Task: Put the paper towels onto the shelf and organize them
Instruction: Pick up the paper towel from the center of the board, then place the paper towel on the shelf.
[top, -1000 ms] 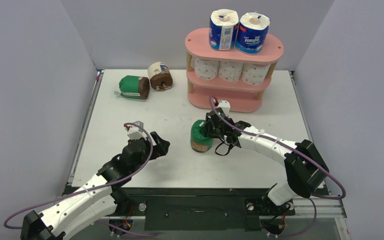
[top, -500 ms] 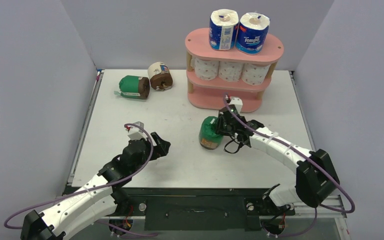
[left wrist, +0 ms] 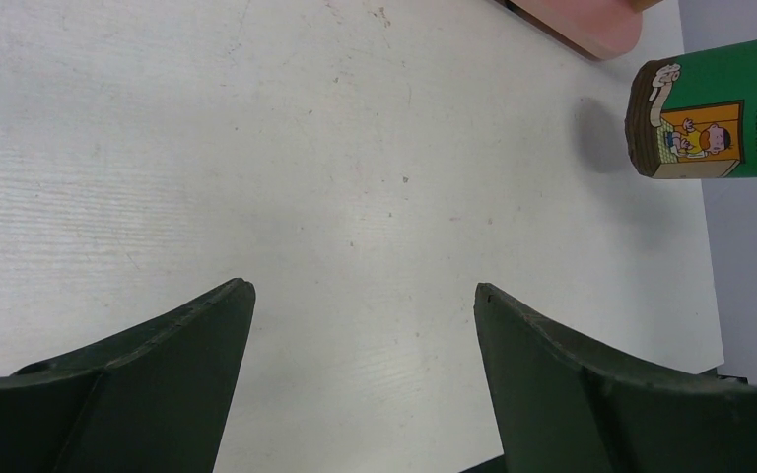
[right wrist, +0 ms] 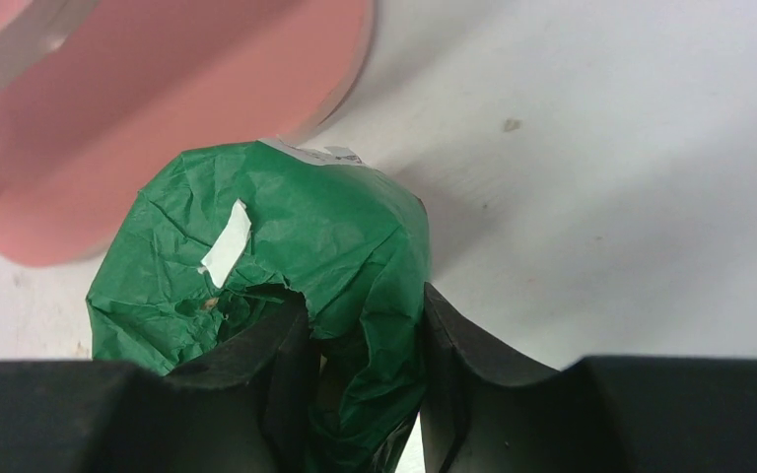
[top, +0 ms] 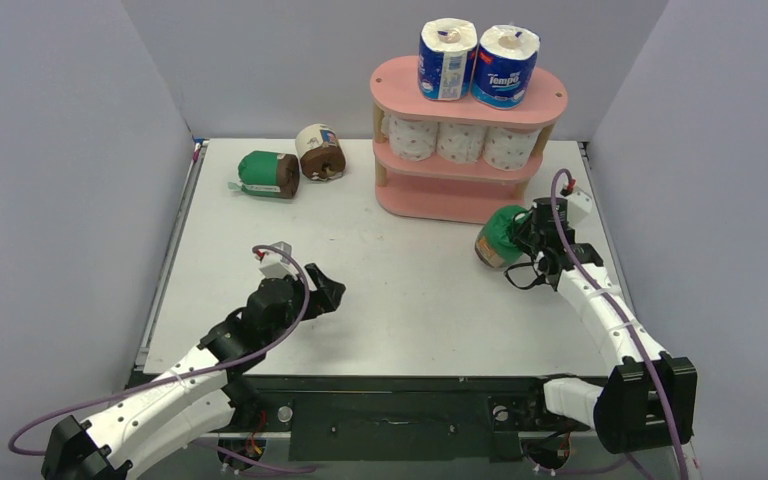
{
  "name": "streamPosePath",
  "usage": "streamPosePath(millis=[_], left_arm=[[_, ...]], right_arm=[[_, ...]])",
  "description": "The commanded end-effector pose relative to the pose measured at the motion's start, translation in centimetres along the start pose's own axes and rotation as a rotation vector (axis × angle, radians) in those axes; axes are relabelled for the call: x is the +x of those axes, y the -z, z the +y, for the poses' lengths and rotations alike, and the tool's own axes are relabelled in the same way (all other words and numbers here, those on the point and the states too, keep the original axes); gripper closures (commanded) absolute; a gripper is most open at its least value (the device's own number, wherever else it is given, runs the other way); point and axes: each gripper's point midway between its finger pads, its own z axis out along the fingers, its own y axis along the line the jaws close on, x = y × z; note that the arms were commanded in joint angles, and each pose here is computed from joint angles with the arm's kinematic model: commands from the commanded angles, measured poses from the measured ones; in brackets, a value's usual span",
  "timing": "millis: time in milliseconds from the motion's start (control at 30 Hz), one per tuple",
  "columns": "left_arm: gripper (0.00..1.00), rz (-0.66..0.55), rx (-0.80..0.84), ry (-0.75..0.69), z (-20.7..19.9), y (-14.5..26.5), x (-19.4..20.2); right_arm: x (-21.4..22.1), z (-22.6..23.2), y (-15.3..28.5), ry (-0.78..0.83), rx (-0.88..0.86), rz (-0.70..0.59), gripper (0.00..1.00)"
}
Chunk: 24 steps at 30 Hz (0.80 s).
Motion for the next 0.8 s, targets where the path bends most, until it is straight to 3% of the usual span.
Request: streamPosePath(millis=[0, 300, 767], left_arm=[[0.2, -0.026, 0.077, 0.033, -2.2, -0.1, -1.2], [0.2, -0.016, 0.083, 0.021, -2.2, 0.1, -1.0], [0.19, -0.002, 0.07, 0.022, -1.4, 0.2, -0.4]], right_arm=[[-4.9, 0.9, 0.2, -0.119, 0.004, -0.144, 0.72], [-9.3, 2.1, -1.6, -0.141, 0.064, -0.226, 0.72], [-9.3, 2.5, -4.9, -0.132, 0.111, -0.202, 0.72]])
